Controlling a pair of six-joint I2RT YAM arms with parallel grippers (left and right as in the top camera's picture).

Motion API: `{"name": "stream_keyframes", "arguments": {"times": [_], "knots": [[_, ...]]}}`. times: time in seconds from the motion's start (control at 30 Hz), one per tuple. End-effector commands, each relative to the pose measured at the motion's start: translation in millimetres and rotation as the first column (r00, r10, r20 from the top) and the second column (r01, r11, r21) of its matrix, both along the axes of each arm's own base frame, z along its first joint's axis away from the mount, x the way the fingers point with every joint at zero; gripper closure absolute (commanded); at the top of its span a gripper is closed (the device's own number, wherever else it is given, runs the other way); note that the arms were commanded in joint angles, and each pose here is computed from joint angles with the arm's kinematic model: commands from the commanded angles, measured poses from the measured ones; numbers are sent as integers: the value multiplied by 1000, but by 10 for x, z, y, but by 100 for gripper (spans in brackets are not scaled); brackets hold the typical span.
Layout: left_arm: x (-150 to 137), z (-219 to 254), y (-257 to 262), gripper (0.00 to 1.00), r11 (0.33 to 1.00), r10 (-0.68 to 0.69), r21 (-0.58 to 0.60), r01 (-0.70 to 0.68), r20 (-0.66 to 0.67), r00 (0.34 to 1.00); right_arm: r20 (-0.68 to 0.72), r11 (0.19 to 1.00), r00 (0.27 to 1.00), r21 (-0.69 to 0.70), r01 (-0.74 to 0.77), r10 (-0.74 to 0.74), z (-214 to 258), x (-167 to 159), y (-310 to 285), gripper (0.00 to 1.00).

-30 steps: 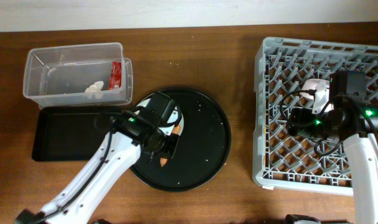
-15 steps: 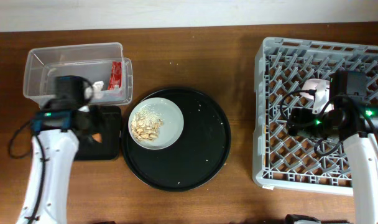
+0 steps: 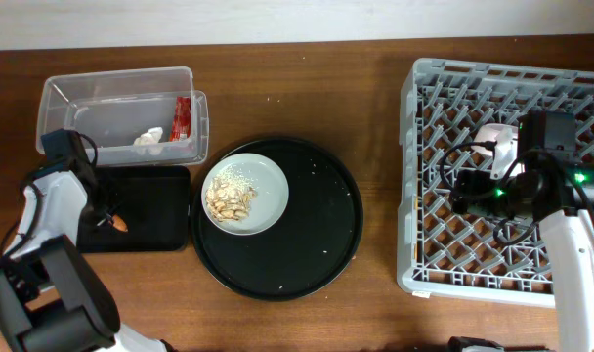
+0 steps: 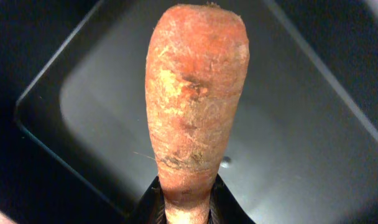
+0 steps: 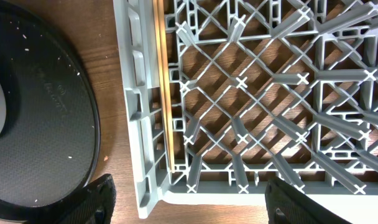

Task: Sort waste into correct bins and load items into the dishwasher rack
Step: 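Drop the carrot onto the black tray with the left gripper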

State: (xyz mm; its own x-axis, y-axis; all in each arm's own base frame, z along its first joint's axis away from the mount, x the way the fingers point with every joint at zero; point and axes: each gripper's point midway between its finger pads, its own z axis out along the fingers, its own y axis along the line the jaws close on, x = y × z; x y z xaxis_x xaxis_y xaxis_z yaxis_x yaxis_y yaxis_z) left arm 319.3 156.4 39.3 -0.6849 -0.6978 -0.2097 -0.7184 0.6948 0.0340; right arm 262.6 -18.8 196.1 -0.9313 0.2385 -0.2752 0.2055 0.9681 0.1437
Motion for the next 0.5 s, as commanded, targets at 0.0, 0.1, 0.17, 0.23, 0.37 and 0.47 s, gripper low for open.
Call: {"name": "stream_keyframes", "arguments": {"times": [0.0,0.1,0.17,0.23,0.37,0.47], "knots": [[-68,-106,67,69,999,35,-6,-35,-29,999,1,1000,1000,3,-2,2,11,8,-9,24],[-45,-78,74,44,999,36,-9,-36,-22,999,1,1000,1000,3,-2,2,11,8,-9,24],[27,167,93,41,999,34,-7,-34,-1,999,1,1000,1000,3,-2,2,11,7,-9,23],[116,424,49,40,1000,16,-15,-16,43,999,1,1000,1000,3,-2,2,11,7,-8,23],[462,995,-482,40,975,-201,-44,217,234,951,1,1000,1000,3,-2,2,11,7,-8,23],[686,1195,-1241,40,870,-460,-20,492,325,826,1,1000,1000,3,-2,2,11,7,-8,23]]}}
